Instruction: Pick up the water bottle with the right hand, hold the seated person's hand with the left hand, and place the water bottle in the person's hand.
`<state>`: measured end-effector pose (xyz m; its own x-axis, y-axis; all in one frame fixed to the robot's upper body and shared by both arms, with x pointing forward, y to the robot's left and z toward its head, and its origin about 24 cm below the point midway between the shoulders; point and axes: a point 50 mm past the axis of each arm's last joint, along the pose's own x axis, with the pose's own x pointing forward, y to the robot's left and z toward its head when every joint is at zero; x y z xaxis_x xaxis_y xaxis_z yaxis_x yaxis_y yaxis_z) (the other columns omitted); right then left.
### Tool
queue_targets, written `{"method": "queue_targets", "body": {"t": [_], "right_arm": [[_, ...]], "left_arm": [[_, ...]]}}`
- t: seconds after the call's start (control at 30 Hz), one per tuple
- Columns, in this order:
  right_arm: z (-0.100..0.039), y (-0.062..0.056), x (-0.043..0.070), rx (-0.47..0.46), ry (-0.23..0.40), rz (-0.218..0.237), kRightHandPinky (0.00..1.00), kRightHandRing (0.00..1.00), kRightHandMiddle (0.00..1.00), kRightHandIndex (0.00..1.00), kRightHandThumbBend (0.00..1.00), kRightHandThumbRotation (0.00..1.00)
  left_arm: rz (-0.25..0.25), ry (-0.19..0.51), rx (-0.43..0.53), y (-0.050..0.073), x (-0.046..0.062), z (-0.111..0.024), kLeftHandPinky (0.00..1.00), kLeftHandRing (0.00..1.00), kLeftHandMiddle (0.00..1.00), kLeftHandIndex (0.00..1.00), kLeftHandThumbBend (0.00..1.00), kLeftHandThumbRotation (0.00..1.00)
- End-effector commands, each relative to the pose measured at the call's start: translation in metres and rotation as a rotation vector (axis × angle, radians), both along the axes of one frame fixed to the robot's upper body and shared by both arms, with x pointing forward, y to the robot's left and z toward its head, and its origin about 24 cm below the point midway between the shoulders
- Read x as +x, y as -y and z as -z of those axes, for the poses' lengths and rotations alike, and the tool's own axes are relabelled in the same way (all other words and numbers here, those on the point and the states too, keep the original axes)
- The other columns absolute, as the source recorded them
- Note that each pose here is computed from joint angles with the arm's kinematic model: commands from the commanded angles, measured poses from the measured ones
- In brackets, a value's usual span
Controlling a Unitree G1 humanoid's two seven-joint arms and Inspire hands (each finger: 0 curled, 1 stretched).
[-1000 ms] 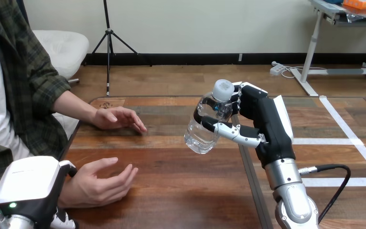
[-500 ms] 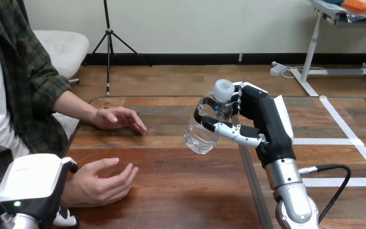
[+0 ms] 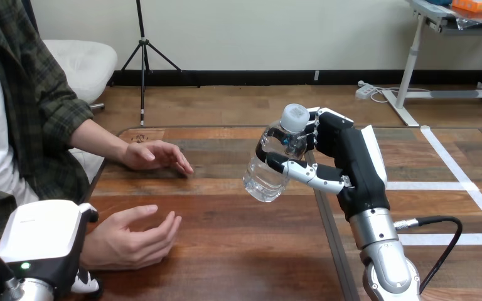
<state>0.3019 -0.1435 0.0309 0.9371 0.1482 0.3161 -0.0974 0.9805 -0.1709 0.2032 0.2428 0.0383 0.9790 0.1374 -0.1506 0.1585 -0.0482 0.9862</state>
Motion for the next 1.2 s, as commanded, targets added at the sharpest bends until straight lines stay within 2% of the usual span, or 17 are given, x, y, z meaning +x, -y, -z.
{"method": "queue_targets", "body": {"t": [0.0,0.4,0.73,1.17], "right_arm": [[-0.031,0.001,0.014,0.016,0.132,0.002,0.41,0.43,0.47,0.57,0.67,0.0],[-0.031,0.001,0.014,0.013,0.13,0.0,0.4,0.43,0.47,0.57,0.67,0.0],[-0.031,0.001,0.014,0.014,0.13,0.0,0.38,0.42,0.47,0.57,0.67,0.0],[-0.031,0.001,0.015,0.028,0.125,-0.001,0.37,0.41,0.46,0.57,0.67,0.0]], "left_arm": [[-0.013,0.011,0.046,-0.002,0.01,-0.003,0.68,0.74,0.77,0.74,0.84,0.0],[-0.047,0.015,0.064,-0.002,0.013,-0.001,0.68,0.73,0.76,0.74,0.86,0.0],[-0.085,-0.026,0.077,-0.002,0.016,0.002,0.7,0.75,0.78,0.76,0.84,0.0],[-0.107,-0.065,0.079,-0.002,0.02,0.006,0.7,0.75,0.78,0.76,0.86,0.0]]}}
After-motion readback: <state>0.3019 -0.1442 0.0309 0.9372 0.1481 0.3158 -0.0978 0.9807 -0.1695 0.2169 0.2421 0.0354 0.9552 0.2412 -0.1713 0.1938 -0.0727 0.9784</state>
